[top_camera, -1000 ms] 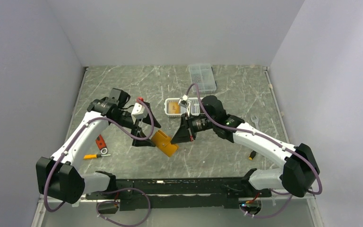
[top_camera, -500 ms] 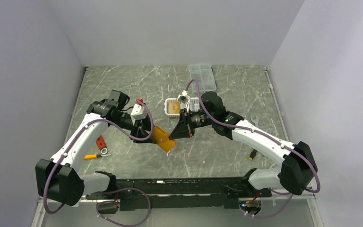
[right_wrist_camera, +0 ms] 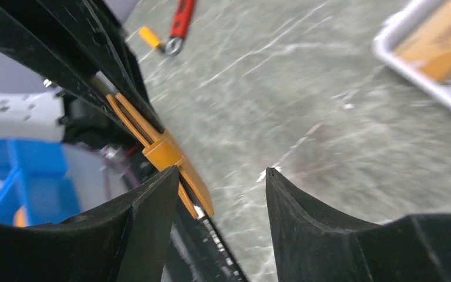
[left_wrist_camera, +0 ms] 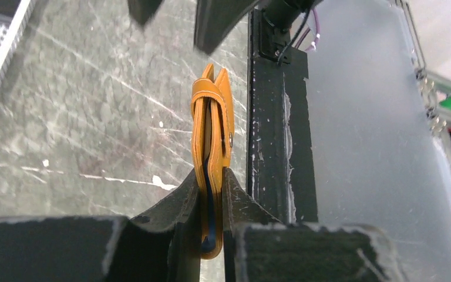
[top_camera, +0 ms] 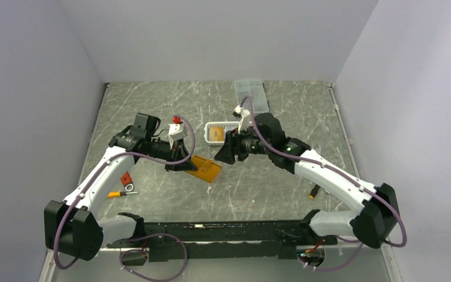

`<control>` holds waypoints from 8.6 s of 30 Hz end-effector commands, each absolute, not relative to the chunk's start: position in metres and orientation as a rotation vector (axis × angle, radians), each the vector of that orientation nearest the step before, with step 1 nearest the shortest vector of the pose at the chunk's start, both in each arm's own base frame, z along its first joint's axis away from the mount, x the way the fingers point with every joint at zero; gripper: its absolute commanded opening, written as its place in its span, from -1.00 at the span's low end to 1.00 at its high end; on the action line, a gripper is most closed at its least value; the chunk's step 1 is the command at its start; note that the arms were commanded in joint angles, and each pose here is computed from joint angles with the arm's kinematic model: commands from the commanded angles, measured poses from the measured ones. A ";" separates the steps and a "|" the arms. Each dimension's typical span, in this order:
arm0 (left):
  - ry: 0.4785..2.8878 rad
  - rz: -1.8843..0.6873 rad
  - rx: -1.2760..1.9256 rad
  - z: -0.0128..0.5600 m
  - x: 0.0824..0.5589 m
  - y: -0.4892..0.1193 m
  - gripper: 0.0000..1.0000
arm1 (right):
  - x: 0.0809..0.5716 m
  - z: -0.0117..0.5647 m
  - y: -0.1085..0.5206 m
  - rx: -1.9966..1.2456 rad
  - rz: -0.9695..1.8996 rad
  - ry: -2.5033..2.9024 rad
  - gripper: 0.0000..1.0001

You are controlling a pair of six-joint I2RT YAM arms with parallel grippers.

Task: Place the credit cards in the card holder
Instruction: Open the card holder at the center of the board.

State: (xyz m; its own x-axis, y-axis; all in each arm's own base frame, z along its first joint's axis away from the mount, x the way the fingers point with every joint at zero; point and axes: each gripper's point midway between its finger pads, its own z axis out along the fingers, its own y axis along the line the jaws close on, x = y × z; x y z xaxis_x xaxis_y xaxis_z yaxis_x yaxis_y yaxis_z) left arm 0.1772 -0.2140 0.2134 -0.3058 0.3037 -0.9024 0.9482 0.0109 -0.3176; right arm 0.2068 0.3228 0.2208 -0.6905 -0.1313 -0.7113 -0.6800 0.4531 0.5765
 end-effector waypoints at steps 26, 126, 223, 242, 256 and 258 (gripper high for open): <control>2.231 -1.618 0.446 0.215 0.228 -0.237 -1.00 | 0.208 0.256 0.342 -0.782 0.183 1.489 0.12; 2.168 -1.769 0.387 0.233 0.223 -0.226 -1.00 | 0.254 0.247 0.366 -0.849 0.055 1.364 -1.00; 1.799 -1.841 0.601 0.309 0.207 -0.239 -0.02 | 0.233 0.335 0.341 -0.172 1.572 1.436 -1.00; 2.032 -1.626 0.386 0.283 0.234 -0.224 -1.00 | 0.273 0.318 0.298 -0.214 0.961 1.678 0.32; 2.184 -1.564 0.185 0.251 0.245 -0.218 -1.00 | 0.234 0.307 0.330 -0.796 0.283 1.430 0.30; 2.179 -1.586 0.179 0.252 0.243 -0.219 -1.00 | 0.232 0.304 0.334 -0.833 0.241 1.391 0.30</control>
